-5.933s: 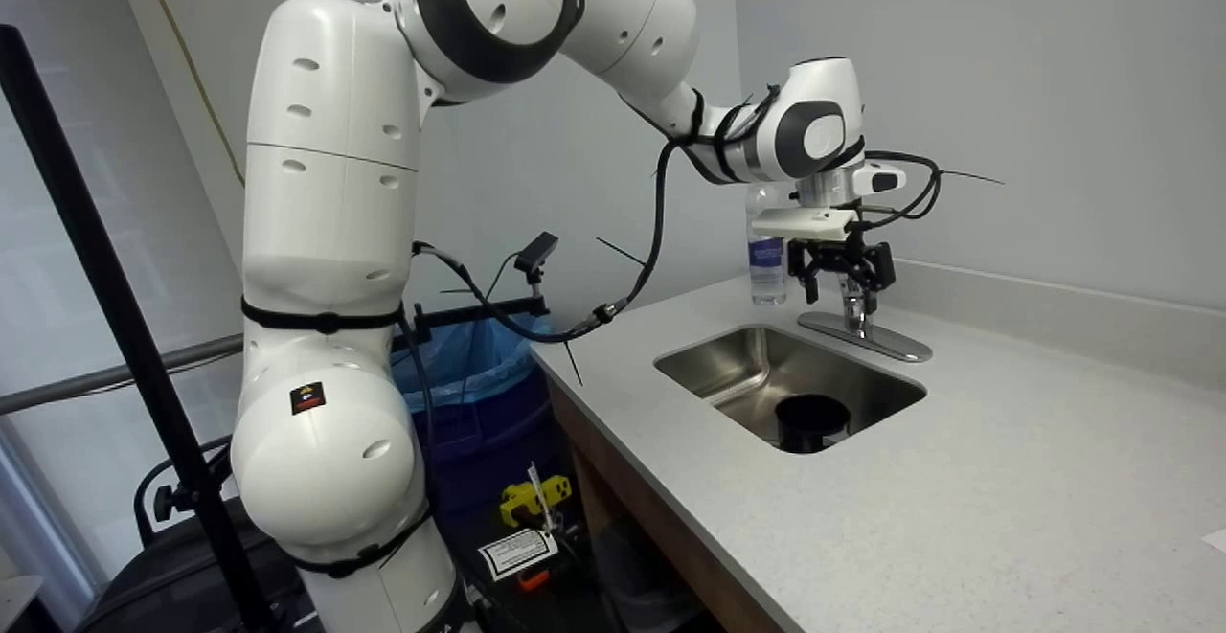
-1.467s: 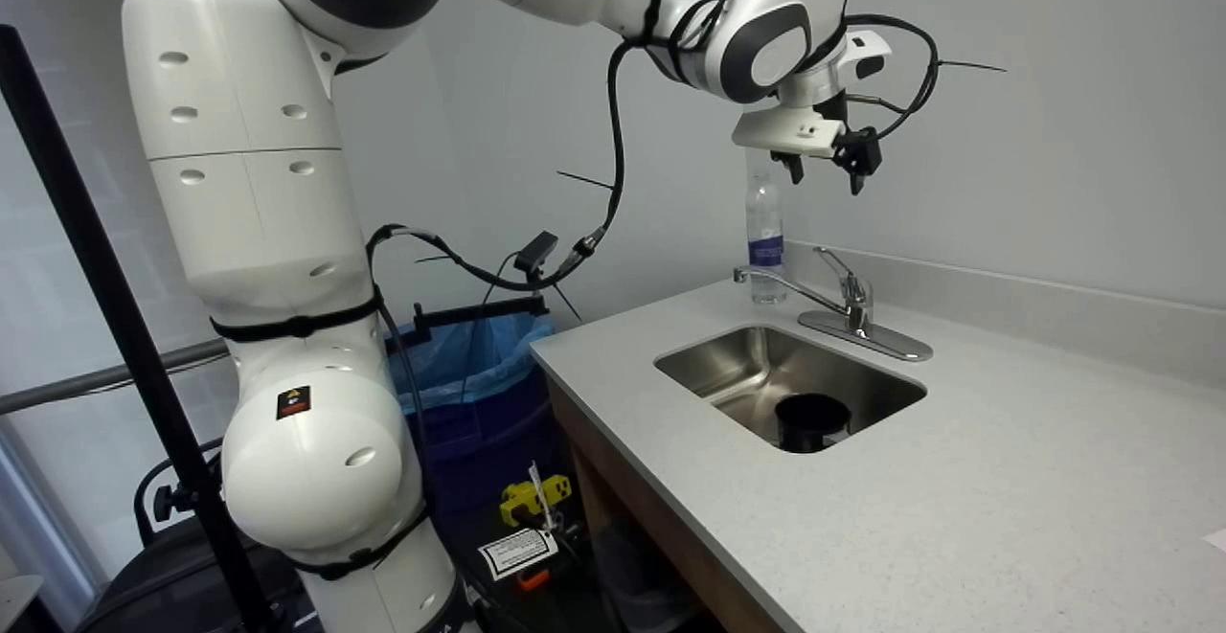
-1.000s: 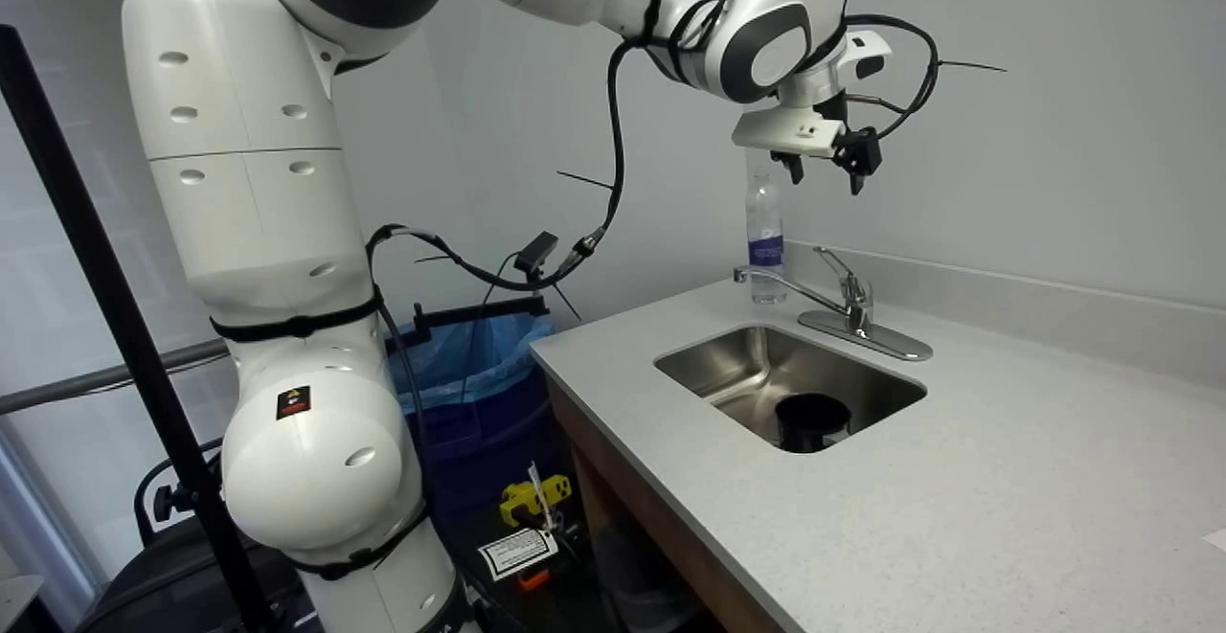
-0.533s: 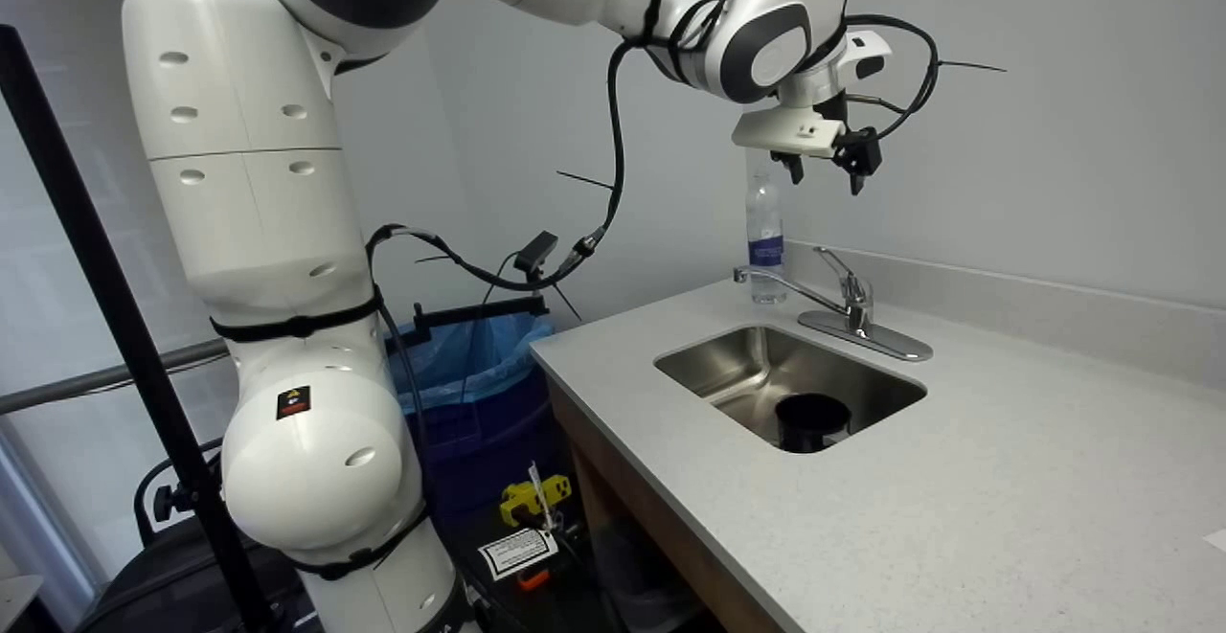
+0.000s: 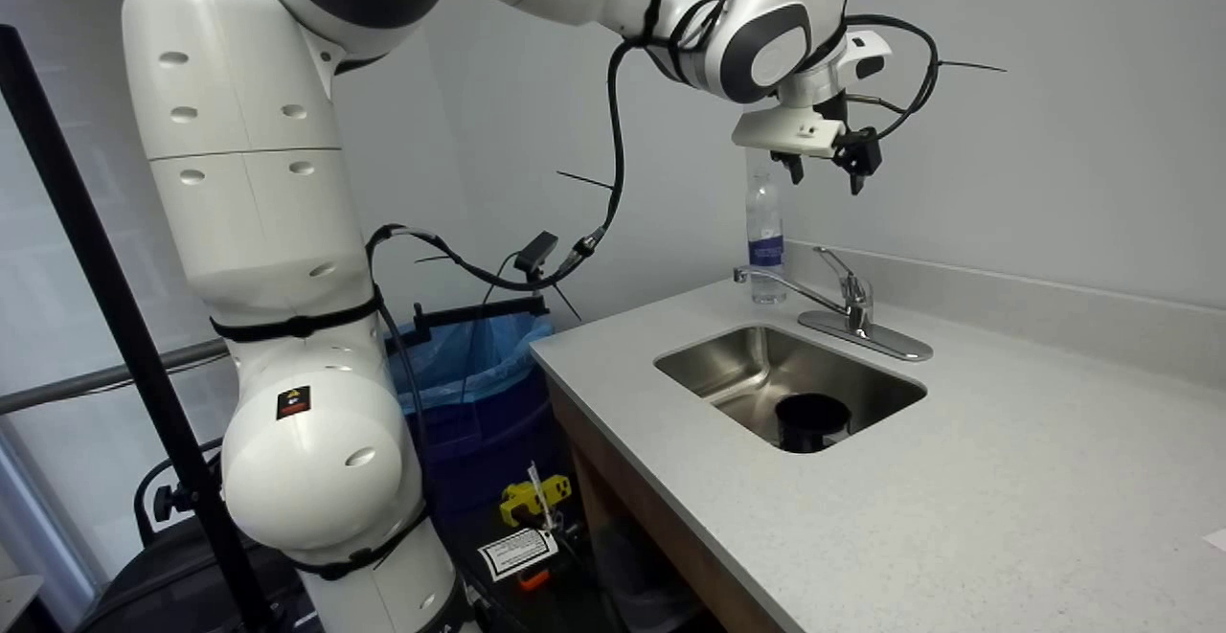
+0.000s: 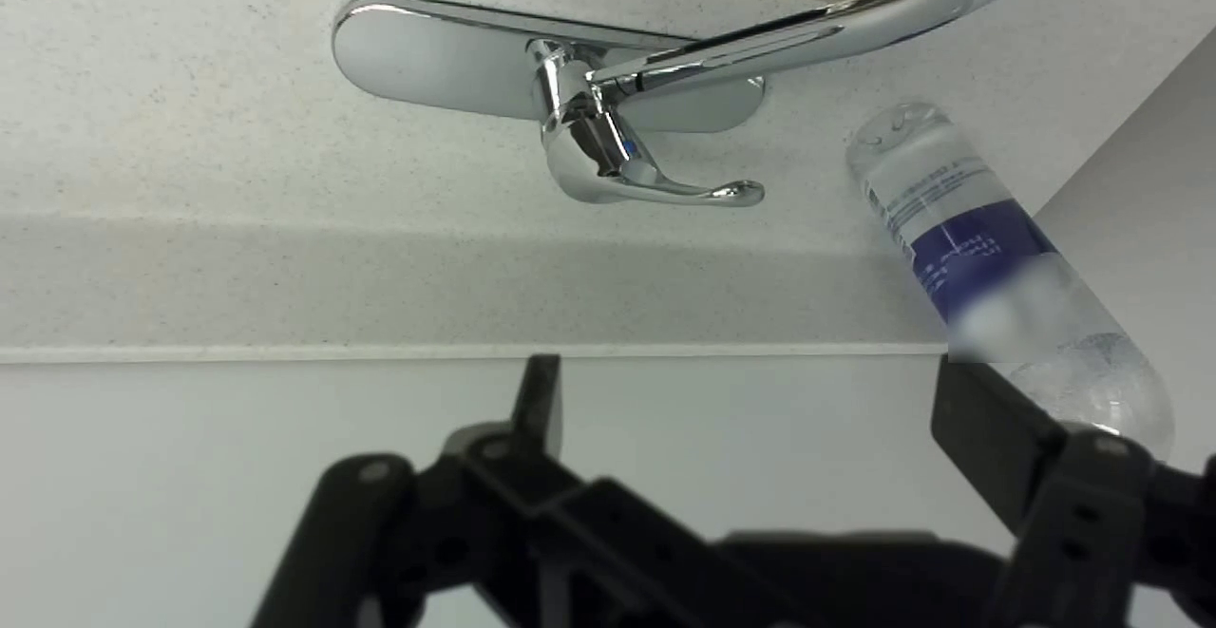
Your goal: Rotate the spout from right to left
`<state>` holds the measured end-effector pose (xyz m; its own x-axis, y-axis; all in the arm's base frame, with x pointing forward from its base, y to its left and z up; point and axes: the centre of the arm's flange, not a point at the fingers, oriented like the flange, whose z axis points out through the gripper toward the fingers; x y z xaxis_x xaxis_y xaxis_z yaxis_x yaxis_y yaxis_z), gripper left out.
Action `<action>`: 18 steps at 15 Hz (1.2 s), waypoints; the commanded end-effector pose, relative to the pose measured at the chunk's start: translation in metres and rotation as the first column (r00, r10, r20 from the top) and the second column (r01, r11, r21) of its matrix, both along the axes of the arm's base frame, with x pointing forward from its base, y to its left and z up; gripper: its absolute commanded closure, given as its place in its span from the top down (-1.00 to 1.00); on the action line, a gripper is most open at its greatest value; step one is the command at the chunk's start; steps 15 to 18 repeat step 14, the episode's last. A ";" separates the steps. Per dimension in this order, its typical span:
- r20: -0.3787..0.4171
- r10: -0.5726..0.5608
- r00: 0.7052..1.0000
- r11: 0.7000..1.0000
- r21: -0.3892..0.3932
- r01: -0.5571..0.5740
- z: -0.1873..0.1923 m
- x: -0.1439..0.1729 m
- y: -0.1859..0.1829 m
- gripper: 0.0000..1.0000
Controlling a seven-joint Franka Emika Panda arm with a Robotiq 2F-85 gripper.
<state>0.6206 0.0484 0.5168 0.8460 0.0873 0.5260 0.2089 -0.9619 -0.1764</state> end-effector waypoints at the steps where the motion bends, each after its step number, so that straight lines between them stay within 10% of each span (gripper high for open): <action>1: 0.000 0.000 1.000 1.000 0.000 0.000 0.000 0.000 0.000 1.00; 18: -0.006 -0.001 1.000 1.000 0.000 0.001 -0.004 0.001 0.000 1.00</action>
